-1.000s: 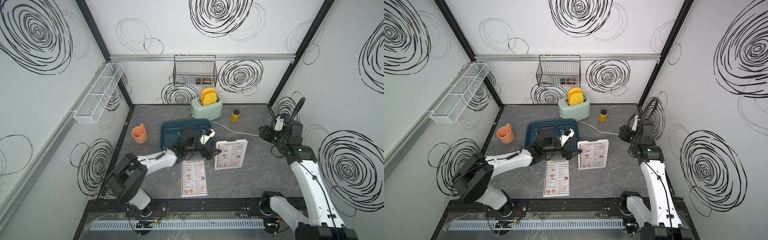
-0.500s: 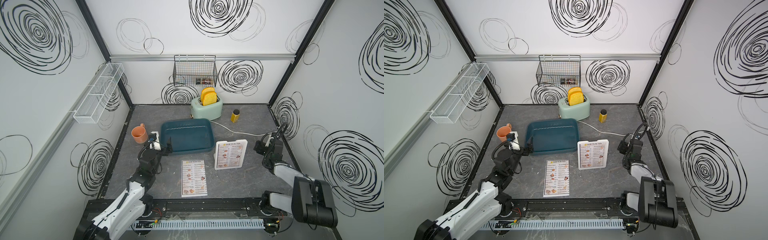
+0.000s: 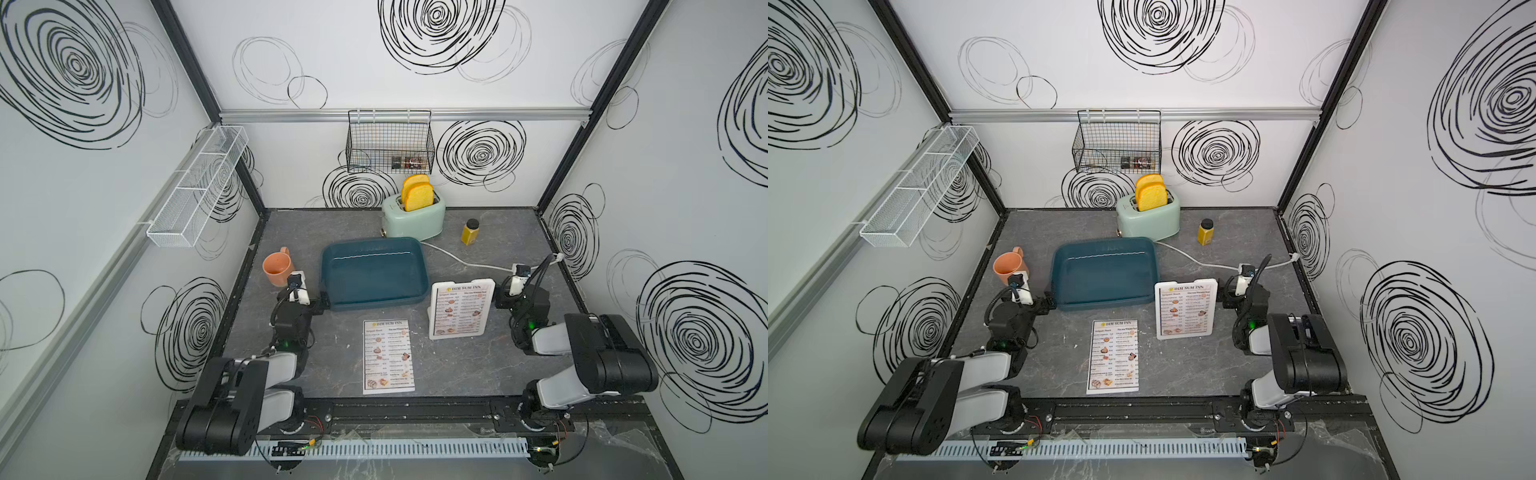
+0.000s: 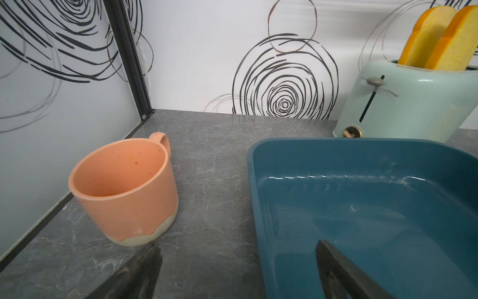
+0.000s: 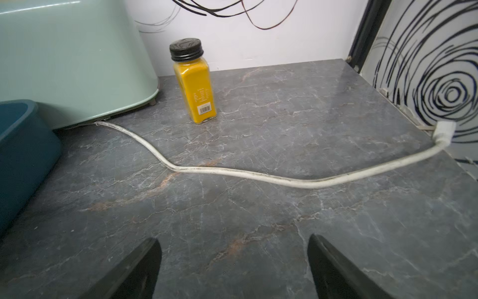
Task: Replace the menus in the menu holders
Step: Reset both arms
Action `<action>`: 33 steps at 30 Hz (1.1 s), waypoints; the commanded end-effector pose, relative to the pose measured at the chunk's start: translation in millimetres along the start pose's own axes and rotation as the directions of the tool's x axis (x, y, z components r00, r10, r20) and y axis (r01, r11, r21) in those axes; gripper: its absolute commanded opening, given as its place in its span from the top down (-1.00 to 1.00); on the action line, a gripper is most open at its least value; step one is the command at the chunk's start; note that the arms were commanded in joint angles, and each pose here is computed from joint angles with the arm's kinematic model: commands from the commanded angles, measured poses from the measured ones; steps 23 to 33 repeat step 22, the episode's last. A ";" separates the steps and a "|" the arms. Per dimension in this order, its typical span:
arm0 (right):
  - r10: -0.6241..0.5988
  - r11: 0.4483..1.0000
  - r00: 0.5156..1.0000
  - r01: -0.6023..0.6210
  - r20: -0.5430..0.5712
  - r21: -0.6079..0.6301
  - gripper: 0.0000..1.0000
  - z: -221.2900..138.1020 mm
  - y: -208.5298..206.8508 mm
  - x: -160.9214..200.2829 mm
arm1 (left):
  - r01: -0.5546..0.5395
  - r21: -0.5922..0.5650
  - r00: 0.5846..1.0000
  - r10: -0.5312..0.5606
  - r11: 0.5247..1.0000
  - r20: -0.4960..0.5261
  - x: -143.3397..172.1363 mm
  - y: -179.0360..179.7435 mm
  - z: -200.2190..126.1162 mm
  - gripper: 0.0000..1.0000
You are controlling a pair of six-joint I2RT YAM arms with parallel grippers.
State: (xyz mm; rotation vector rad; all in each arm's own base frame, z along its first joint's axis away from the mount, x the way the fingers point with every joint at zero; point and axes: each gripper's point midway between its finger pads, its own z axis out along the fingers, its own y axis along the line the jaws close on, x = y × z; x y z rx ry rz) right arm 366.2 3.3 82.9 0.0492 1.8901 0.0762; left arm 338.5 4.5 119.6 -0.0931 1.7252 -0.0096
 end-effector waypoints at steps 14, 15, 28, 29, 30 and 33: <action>-0.008 1.000 0.995 0.005 0.104 0.029 -0.95 2.4 -6.2 -35.4 | -0.042 -0.042 0.992 0.046 0.998 0.122 -33.0 -6.2 25.2 -0.92; -0.008 1.000 0.995 0.005 0.103 0.028 -0.95 2.9 -5.9 -35.3 | -0.041 -0.042 0.992 0.045 0.998 0.115 -33.0 -4.6 28.2 -0.92; -0.010 1.000 0.995 0.007 0.103 0.031 -0.95 2.9 -5.9 -35.5 | -0.046 -0.025 0.989 0.049 0.999 0.142 -35.8 -8.1 21.1 -0.92; -0.010 1.000 0.995 0.007 0.103 0.031 -0.95 2.9 -5.9 -35.5 | -0.046 -0.025 0.989 0.049 0.999 0.142 -35.8 -8.1 21.1 -0.92; -0.010 1.000 0.995 0.007 0.103 0.031 -0.95 2.9 -5.9 -35.5 | -0.046 -0.025 0.989 0.049 0.999 0.142 -35.8 -8.1 21.1 -0.92; -0.010 1.000 0.995 0.007 0.103 0.031 -0.95 2.9 -5.9 -35.5 | -0.046 -0.025 0.989 0.049 0.999 0.142 -35.8 -8.1 21.1 -0.92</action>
